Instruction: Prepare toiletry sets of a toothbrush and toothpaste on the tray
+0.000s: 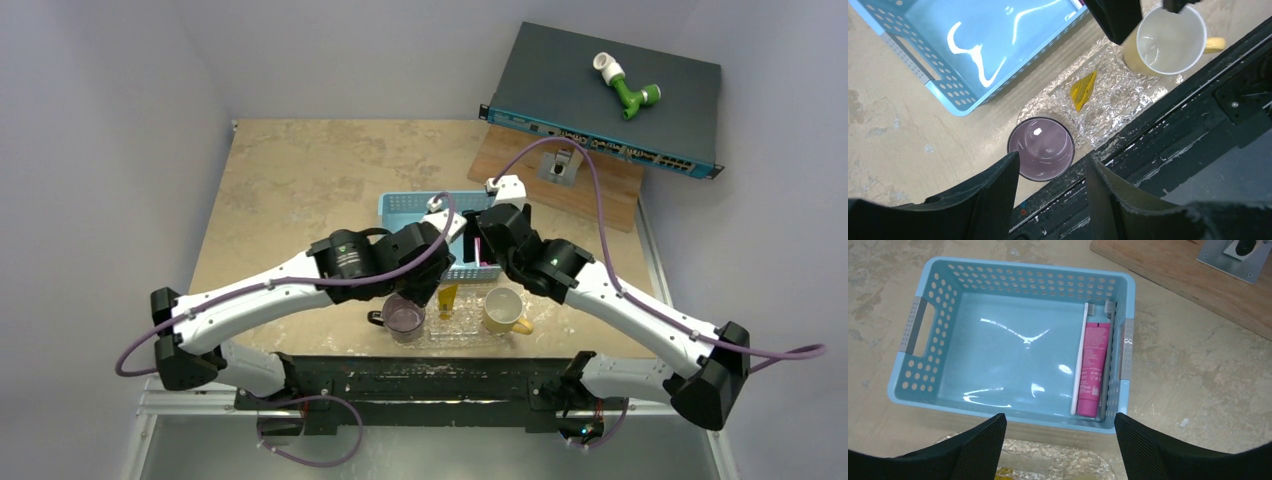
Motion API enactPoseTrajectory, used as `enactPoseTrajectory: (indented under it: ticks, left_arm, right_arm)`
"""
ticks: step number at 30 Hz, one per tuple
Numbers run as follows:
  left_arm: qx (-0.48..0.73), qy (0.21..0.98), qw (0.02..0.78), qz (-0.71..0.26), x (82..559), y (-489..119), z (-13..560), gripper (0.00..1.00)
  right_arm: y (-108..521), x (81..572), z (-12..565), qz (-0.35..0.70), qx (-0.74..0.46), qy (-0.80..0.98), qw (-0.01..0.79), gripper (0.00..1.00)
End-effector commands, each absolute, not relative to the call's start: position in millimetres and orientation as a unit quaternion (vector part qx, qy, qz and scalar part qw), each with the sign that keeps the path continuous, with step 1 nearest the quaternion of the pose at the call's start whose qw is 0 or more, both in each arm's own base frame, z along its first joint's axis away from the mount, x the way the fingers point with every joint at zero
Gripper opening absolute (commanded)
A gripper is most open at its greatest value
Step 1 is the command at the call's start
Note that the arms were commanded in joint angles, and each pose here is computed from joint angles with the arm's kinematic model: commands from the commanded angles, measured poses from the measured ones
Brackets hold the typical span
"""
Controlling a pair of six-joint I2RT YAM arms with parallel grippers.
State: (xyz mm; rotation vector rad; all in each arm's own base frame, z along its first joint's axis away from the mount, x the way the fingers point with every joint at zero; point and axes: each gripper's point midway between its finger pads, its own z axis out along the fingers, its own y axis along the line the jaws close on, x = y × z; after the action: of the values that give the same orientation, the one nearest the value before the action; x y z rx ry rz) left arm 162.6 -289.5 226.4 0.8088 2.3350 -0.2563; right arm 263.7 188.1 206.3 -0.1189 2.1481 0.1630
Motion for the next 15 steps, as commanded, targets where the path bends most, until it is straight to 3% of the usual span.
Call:
enactPoseTrajectory:
  ticks: [1, 5, 12, 15]
  left_arm:
    - [0.289, 0.874, 0.371, -0.127, 162, -270, 264, 0.51]
    - [0.273, 0.862, 0.399, -0.150, 157, -248, 278, 0.53]
    - [0.246, 0.848, 0.435, -0.178, 146, -210, 285, 0.58]
    - [0.236, 0.845, 0.446, -0.177, 144, -193, 283, 0.60]
  right_arm:
    - [195, 285, 228, 0.052, -0.044, 0.862, 0.502, 0.80]
    - [202, 299, 220, 0.033, -0.053, 0.867, 0.494, 0.73]
    - [209, 321, 194, 0.009, -0.065, 0.885, 0.462, 0.48]
    - [209, 330, 183, 0.001, -0.064, 0.891, 0.449, 0.43]
